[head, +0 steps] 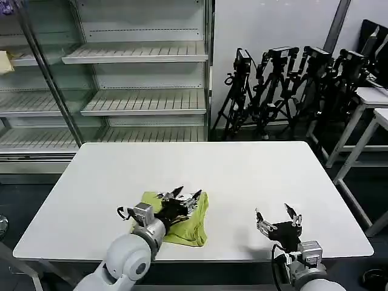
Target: Fold and organize the clothes.
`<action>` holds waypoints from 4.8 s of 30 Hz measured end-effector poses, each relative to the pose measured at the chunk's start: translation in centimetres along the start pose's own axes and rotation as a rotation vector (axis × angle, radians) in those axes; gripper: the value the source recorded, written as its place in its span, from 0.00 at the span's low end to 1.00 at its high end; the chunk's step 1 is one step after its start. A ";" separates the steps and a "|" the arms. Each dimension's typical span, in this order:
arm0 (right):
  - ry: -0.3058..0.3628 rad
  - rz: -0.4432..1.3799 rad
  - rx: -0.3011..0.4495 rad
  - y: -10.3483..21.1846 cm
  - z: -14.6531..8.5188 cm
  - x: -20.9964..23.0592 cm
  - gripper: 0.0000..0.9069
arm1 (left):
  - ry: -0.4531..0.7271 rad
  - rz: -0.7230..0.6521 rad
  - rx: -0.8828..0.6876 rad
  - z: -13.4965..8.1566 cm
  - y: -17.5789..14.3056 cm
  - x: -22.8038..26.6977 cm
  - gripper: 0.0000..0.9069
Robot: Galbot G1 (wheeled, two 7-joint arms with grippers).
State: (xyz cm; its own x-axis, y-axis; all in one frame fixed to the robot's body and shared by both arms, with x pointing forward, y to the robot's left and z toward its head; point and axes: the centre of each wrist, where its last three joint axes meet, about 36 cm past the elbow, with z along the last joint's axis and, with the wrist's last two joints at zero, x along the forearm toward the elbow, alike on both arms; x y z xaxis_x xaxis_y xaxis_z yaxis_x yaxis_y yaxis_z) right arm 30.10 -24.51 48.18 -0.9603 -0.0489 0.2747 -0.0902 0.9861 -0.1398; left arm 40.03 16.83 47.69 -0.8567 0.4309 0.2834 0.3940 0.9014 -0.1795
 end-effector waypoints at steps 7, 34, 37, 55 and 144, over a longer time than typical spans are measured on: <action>-0.032 -0.002 0.002 -0.1 -0.7 0.0 1.00 | -0.014 -0.161 -0.088 0.5 5.0 1.6 1.00; -0.046 -0.002 -0.002 0.0 -0.6 0.4 1.00 | 0.149 -0.301 0.041 6.1 7.3 3.4 0.01; -0.045 -0.002 -0.001 0.0 -0.6 0.4 1.00 | 0.149 -0.283 0.052 6.3 7.0 3.3 0.01; -0.041 -0.012 0.002 0.3 -0.4 0.7 1.00 | 0.140 -0.260 0.130 7.3 7.1 3.2 0.01; -0.165 0.061 0.017 -2.9 -2.7 -2.9 1.00 | -0.161 -0.093 0.122 -2.2 -3.6 -2.1 1.00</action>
State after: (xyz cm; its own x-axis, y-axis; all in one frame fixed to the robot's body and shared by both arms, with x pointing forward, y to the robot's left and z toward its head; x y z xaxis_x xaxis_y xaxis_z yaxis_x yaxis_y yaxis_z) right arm 33.81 -26.82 50.34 -0.9943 -0.0157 0.1056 -0.0335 0.9852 -0.1683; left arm 41.15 12.78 49.85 -0.9334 0.3251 0.1517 0.2760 0.9209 -0.2754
